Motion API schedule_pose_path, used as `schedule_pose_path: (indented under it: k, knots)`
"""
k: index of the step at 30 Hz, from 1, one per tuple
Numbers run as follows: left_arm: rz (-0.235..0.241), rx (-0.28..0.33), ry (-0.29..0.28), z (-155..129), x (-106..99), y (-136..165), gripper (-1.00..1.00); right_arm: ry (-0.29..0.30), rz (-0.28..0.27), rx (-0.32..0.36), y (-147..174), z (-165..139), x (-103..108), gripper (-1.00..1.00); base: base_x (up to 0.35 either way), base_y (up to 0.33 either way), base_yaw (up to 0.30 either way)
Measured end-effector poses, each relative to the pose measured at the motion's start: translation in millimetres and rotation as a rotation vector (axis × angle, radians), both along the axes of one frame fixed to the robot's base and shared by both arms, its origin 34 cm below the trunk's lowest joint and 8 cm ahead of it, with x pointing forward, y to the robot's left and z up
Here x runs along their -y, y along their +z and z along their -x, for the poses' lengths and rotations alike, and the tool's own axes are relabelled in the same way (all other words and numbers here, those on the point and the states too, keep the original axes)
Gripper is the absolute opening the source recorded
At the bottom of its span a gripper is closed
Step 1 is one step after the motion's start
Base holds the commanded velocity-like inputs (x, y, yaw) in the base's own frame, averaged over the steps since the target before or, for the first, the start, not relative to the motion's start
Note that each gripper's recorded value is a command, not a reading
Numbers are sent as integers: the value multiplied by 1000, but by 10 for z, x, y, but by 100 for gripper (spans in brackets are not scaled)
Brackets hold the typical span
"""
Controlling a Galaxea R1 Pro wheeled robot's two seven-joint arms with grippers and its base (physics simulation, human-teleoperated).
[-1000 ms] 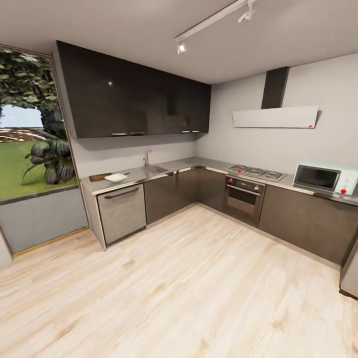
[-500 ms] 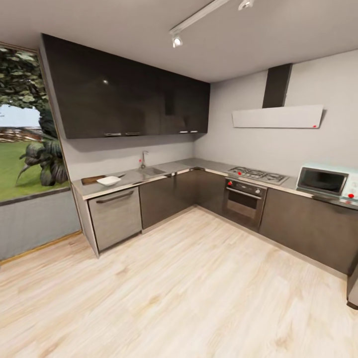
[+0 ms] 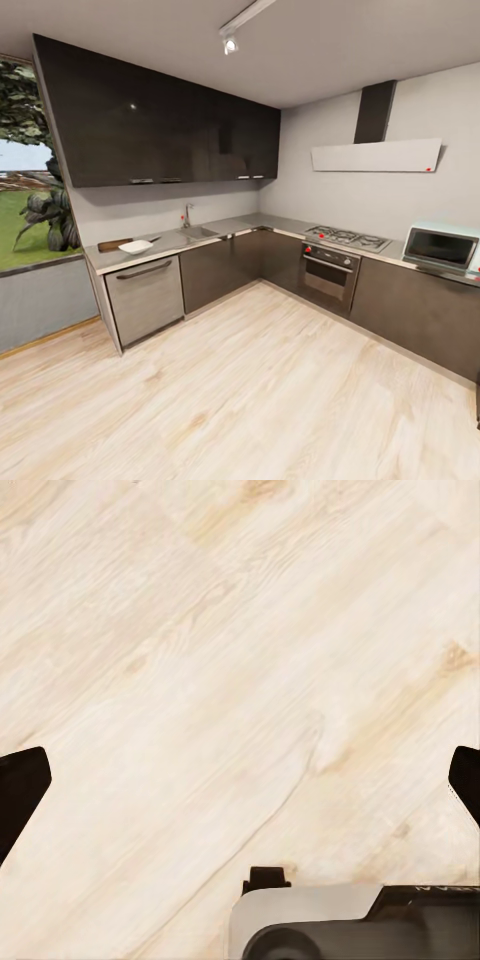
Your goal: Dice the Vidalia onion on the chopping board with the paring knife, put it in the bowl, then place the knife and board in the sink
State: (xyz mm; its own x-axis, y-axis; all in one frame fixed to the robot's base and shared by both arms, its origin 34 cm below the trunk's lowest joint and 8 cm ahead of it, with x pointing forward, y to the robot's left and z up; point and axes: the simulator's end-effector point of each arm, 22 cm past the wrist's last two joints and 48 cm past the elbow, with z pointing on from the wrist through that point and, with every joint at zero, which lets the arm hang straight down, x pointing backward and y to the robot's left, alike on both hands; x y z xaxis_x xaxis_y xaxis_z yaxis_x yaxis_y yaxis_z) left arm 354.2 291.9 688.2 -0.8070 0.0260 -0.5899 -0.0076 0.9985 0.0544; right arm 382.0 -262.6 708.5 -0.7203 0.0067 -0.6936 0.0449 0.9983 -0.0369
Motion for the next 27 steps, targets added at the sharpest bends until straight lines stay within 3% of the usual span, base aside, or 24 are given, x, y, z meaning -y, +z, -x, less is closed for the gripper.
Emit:
schedule_pose_path:
  k: [12,27]
  knots:
    - [0,0,0,0,0,0,100,-1,1,0,0,0,2,100,311,-134,51]
    - [0,0,0,0,-1,0,100,-1,1,0,0,-1,2,100,304,-164,194]
